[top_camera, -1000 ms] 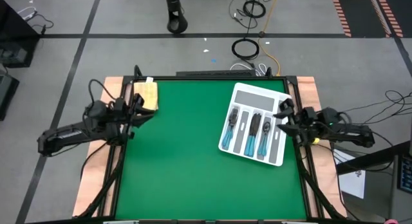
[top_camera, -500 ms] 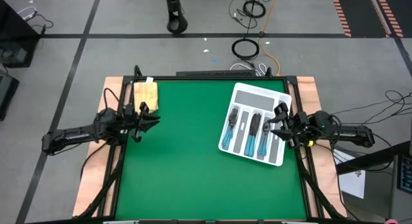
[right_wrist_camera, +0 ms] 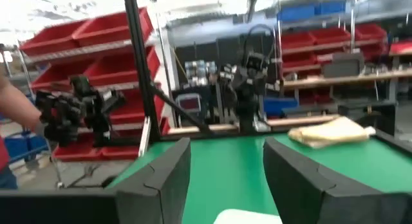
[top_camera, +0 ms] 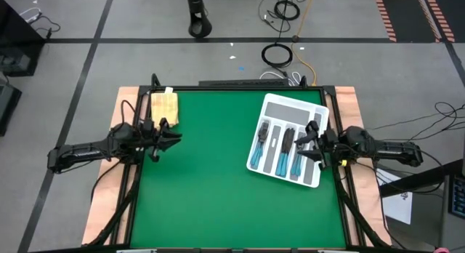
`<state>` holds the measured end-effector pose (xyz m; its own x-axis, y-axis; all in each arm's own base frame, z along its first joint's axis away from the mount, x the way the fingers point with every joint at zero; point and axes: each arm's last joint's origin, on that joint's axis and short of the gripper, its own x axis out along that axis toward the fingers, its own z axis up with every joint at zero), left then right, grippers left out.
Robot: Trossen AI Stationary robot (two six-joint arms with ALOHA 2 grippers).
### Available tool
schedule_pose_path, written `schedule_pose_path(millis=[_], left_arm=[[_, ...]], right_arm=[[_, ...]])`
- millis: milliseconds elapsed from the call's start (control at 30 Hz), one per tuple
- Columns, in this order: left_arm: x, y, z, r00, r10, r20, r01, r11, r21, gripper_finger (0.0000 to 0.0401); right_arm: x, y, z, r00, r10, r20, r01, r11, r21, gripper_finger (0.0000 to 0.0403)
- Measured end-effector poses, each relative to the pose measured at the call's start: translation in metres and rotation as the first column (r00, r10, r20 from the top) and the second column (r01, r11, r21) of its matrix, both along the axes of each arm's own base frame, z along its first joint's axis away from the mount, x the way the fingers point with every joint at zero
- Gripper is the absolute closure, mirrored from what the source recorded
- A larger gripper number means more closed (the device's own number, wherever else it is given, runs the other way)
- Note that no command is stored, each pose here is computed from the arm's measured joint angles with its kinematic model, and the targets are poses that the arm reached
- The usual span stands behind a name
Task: Sort silverware
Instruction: Return to Home Position
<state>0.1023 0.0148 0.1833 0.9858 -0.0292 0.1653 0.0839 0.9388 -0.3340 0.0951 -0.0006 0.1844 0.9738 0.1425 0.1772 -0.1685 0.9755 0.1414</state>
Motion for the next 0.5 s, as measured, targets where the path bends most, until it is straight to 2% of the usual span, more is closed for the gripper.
schedule_pose_path(millis=[267, 500], left_arm=[[0.001, 0.0, -0.015, 0.988, -0.003, -0.153, -0.002, 0.999, -0.033, 0.0311], [0.001, 0.0, -0.017, 0.984, -0.005, -0.176, -0.002, 0.999, -0.037, 0.0311]], right_arm=[[0.001, 0.0, -0.01, 0.995, 0.0, -0.102, 0.001, 1.0, 0.007, 0.022], [0.001, 0.0, -0.011, 0.993, 0.0, -0.117, 0.001, 1.0, 0.007, 0.022]])
